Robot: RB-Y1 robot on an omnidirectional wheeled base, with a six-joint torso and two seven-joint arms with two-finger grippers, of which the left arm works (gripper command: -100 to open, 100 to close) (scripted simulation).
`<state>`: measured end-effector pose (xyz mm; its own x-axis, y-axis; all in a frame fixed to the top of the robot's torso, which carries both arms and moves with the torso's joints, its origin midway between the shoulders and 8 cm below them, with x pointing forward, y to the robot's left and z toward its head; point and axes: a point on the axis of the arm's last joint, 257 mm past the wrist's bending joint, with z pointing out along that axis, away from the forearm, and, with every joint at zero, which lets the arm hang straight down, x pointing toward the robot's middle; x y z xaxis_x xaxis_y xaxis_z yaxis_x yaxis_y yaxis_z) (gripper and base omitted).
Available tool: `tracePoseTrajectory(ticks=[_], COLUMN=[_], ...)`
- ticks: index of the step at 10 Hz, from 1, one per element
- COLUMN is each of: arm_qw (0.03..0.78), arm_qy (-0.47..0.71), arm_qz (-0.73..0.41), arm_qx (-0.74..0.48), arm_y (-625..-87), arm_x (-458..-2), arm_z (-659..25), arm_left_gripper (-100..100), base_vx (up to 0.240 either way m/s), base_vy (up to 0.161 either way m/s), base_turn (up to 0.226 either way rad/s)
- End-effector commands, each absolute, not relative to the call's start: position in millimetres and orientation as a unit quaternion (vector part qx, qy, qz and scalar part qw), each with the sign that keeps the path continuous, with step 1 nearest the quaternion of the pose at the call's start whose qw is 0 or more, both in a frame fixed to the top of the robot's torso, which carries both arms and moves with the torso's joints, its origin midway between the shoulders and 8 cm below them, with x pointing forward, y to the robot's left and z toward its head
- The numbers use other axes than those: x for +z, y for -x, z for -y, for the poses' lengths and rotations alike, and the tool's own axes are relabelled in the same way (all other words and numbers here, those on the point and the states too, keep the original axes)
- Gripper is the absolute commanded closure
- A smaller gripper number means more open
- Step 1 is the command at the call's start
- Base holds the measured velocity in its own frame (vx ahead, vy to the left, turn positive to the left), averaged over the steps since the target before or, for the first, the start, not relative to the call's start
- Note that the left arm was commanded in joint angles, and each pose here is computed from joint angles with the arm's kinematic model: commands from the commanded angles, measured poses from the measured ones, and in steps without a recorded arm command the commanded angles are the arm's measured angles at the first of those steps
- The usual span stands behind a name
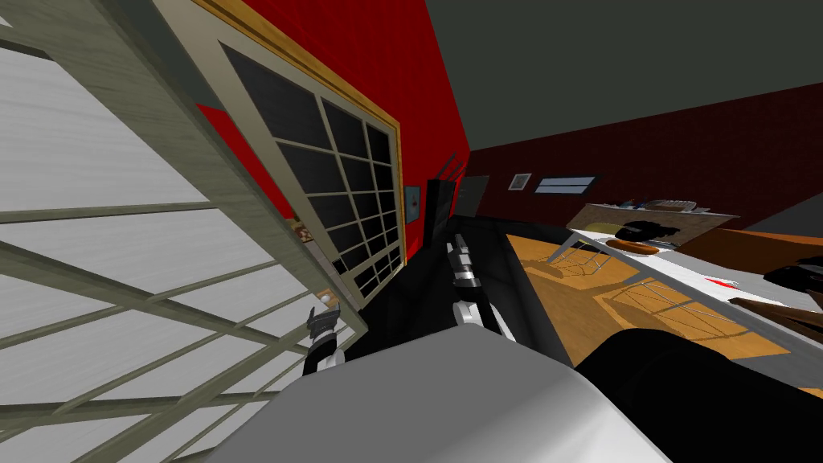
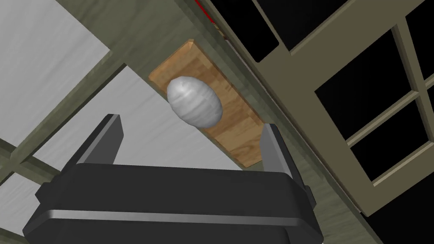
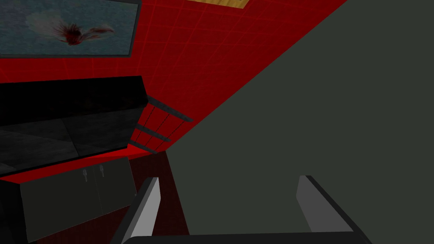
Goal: Pull the door open
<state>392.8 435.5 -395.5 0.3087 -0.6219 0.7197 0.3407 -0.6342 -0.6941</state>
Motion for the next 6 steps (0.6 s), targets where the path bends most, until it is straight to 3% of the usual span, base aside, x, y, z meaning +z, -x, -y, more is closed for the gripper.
tracePoseTrajectory(ticks=[1, 6], arm_qw=[0.403, 0.356], arm_qy=[0.696, 0.701], arm_qz=[-0.083, -0.015], arm_qx=[-0.588, -0.618], arm_y=[-393.0, -393.9], arm_x=[-395.4, -395.2], arm_z=[-434.5, -430.3], arm_left_gripper=[-100, -100], base_vx=[-0.057, -0.053], base_vy=[0.012, 0.010], base_turn=[-0.031, -0.047])
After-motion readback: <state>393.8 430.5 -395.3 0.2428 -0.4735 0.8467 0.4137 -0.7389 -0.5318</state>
